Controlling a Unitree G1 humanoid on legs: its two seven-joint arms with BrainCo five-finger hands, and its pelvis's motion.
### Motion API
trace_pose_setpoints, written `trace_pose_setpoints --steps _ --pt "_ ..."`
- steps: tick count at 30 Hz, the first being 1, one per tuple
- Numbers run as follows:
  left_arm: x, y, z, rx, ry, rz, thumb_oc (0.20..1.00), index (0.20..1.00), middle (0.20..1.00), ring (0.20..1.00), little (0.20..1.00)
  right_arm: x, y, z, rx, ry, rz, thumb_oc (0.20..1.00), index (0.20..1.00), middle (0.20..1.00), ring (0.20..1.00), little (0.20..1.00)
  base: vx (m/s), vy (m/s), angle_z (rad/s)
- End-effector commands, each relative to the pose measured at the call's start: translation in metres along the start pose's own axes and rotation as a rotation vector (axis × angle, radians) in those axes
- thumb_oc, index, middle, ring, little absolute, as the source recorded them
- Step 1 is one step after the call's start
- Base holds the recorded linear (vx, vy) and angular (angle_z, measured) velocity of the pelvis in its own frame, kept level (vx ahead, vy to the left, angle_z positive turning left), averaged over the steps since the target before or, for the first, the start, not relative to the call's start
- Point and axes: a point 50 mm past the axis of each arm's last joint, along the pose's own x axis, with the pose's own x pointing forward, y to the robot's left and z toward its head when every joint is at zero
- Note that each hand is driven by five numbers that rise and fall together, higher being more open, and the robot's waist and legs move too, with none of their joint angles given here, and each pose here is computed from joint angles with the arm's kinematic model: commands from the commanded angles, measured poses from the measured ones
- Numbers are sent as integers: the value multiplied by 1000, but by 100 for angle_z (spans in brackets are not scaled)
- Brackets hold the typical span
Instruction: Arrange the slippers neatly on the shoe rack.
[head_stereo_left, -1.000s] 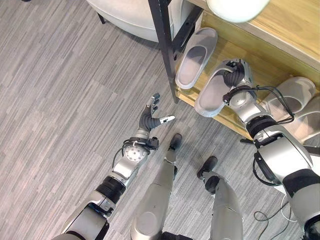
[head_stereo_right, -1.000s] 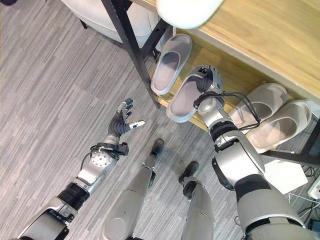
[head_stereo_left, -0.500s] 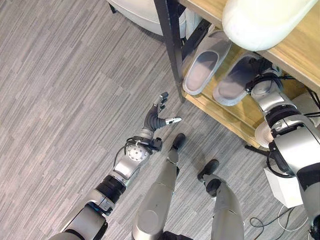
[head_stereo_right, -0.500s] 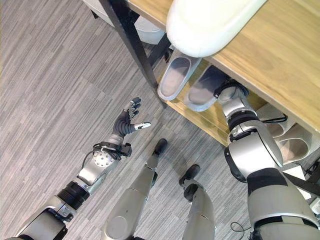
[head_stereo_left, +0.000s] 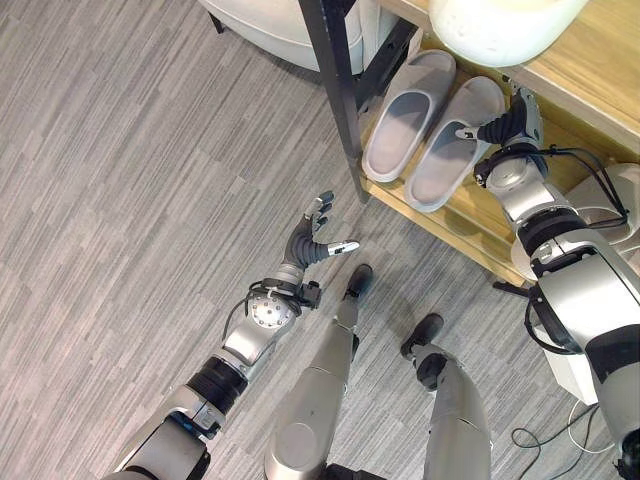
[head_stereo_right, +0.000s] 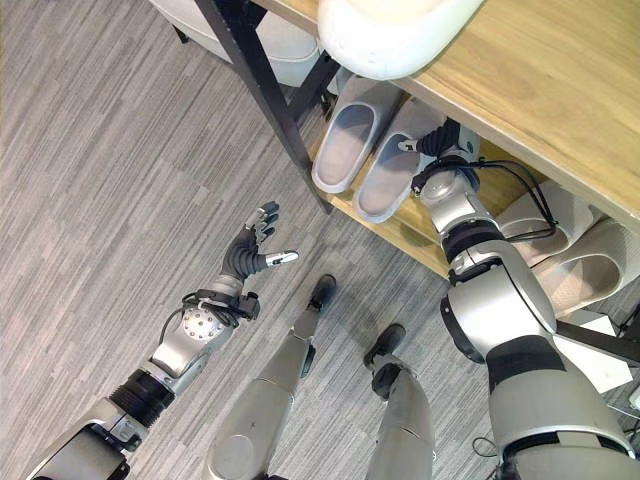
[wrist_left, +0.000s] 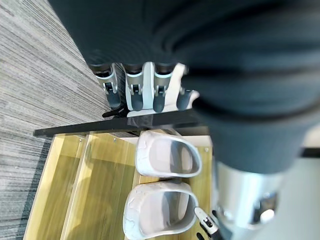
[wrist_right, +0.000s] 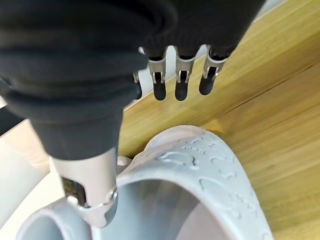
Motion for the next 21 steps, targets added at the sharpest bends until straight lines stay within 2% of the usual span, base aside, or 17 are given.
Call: trace_pose_setpoints --steps 1,7,9,11,15,21 --pt "7 5 21 -7 -102 18 1000 1000 1000 1000 1000 7 -17 36 171 -96 -109 1000 1000 1000 1000 1000 -18 9 -5" --pt "10 8 17 15 -83 65 1000 1000 1000 1000 1000 -9 6 41 584 -17 -131 1000 1000 1000 1000 1000 -13 8 -8" --pt "10 10 16 18 -78 74 1000 1000 1000 1000 1000 -12 13 39 633 7 -115 1000 1000 1000 1000 1000 -7 -7 -13" --pt "10 12 15 25 -70 90 1000 1000 1000 1000 1000 -29 38 35 788 71 -51 1000 1000 1000 1000 1000 -1 -9 -13" --pt "10 14 15 29 -70 97 1000 1000 1000 1000 1000 -41 58 33 847 99 24 1000 1000 1000 1000 1000 1 -7 -6" --pt "13 12 19 25 -81 103 1000 1000 1000 1000 1000 -53 84 35 1036 255 89 1000 1000 1000 1000 1000 0 0 0"
